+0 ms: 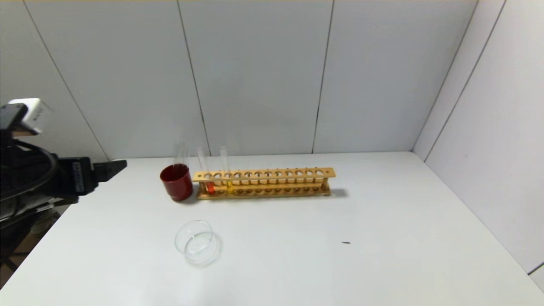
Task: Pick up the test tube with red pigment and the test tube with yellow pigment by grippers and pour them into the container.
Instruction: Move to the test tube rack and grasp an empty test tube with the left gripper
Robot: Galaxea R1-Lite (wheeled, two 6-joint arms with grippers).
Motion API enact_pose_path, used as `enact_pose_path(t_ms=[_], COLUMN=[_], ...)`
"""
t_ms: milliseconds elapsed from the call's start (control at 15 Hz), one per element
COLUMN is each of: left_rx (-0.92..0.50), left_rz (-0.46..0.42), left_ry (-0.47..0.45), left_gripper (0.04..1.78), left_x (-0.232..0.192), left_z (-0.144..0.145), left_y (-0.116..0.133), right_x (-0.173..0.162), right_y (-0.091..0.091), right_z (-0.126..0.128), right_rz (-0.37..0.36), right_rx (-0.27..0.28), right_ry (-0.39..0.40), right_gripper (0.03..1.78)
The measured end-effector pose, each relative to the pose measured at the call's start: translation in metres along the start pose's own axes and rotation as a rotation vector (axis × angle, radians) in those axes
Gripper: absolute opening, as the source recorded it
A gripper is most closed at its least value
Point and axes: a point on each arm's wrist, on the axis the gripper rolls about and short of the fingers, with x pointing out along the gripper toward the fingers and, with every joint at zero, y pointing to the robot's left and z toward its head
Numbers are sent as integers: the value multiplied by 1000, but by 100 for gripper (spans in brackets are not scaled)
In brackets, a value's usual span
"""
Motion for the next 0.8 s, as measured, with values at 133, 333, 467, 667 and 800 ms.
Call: enact_pose_path(t_ms=[133,333,467,667,800], left_rx=[20,41,20,10,0], left_rz=[75,119,111,75,47], left_ry=[18,-3,-49,-33,-15], left_gripper=[175,175,175,175,175], left_x=[48,106,133,148,150], left_z=[-11,-35,-46,-58,-64], left_y=[-17,-43,-57,-68,-77], right_x=[0,0,0,0,0], right_y=[0,0,0,0,0], right_z=[0,0,0,0,0], right_rz=[0,0,0,0,0], right_rx=[0,0,0,0,0], right_ry=[0,0,0,0,0], right_gripper=[175,175,175,175,175])
